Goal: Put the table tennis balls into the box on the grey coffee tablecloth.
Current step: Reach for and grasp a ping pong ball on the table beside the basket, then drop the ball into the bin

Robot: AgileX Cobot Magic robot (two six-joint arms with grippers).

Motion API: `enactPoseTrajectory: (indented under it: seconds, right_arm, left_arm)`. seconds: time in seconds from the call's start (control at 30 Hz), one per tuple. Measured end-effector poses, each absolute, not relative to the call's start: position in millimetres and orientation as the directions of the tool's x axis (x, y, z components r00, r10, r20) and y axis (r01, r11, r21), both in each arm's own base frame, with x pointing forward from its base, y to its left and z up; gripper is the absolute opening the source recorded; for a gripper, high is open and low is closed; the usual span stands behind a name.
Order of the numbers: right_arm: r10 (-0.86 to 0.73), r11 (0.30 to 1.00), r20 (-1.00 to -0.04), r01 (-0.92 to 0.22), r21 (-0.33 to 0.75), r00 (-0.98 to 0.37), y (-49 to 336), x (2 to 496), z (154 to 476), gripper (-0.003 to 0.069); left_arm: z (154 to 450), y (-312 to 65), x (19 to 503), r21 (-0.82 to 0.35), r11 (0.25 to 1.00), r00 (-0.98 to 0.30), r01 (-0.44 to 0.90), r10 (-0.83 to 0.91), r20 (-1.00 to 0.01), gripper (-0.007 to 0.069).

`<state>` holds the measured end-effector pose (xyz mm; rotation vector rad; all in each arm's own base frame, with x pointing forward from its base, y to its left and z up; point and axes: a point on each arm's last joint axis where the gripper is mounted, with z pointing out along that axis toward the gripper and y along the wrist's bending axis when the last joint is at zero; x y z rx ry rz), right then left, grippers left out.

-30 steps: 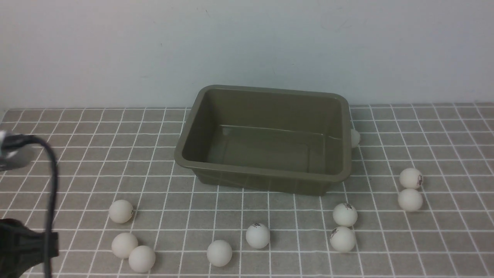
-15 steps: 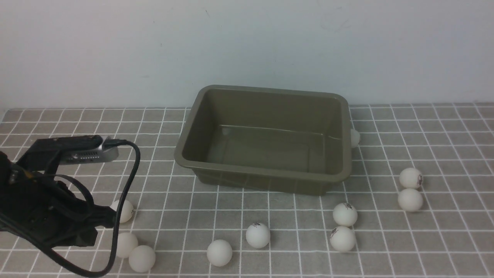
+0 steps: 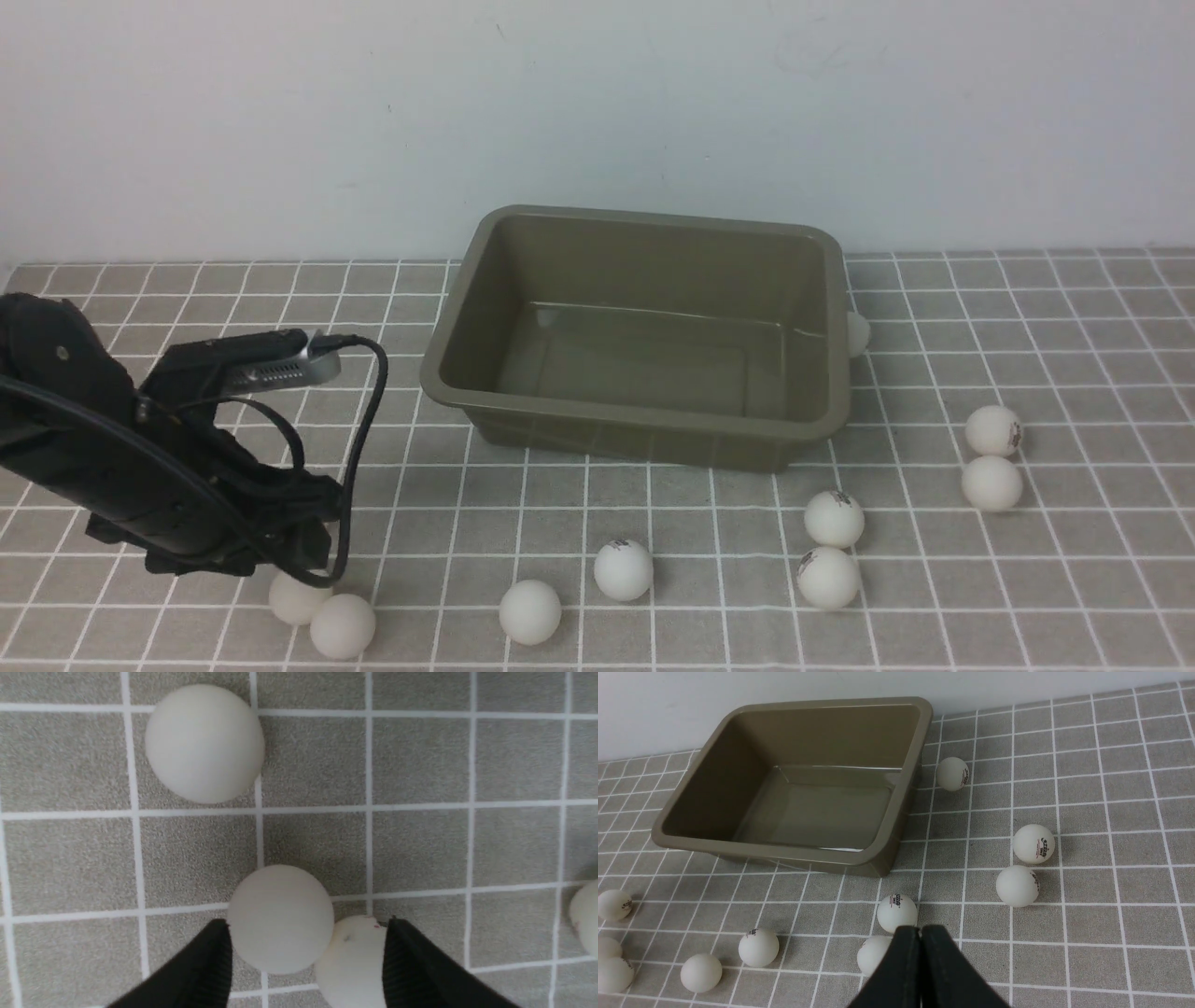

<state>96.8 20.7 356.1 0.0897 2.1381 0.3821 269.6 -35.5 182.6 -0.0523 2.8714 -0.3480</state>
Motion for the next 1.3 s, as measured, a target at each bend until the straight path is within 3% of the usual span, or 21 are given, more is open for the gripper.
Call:
enactPoseTrajectory:
  seconds: [0.17,0.5,0.6,0.7,0.83,0.93,1.03,1.3]
  right_arm:
    - [0.207,0.949,-0.797,-0.082,0.305,-0.568,20.8,96.5,356.2,-0.0011]
    - [0.207,0.949,-0.797,-0.082,0.305,-0.567,20.8,96.5,356.5,-0.0011]
    - [0.207,0.949,-0.798,-0.082,0.304,-0.567,20.8,96.5,356.5,-0.0011]
    - [0.206,0.949,-0.798,-0.082,0.303,-0.567,20.7,96.5,356.5,-0.0011]
    - [0.197,0.953,-0.800,-0.082,0.293,-0.566,20.2,96.5,356.3,-0.0011]
    - [0.186,0.955,-0.804,-0.087,0.283,-0.565,20.0,96.5,356.2,-0.0011]
    - [0.175,0.959,-0.807,-0.089,0.271,-0.564,19.6,96.6,356.1,-0.0011]
    - [0.167,0.963,-0.807,-0.082,0.257,-0.567,18.2,101.5,356.9,-0.0011]
  left_arm:
    - [162.4,-35.1,277.1,-0.230,0.973,-0.976,-0.028,-0.077,-0.205,0.0459]
    - [148.2,-35.1,283.9,-0.238,0.967,-0.972,-0.087,-0.135,-0.190,0.0461]
    - [148.2,-35.1,284.3,-0.241,0.965,-0.970,-0.101,-0.149,-0.191,0.0442]
    - [148.2,-35.1,284.3,-0.243,0.963,-0.969,-0.112,-0.160,-0.188,0.0339]
    - [149.2,-35.3,284.6,-0.248,0.961,-0.968,-0.126,-0.174,-0.183,0.0341]
    - [159.2,-36.4,284.6,-0.256,0.960,-0.971,-0.112,-0.160,-0.178,0.0341]
    - [189.3,-38.5,285.2,-0.279,0.957,-0.966,-0.077,-0.140,-0.216,0.0341]
    - [268.0,-61.0,293.6,-0.333,0.939,-0.900,0.082,-0.074,-0.430,0.0341]
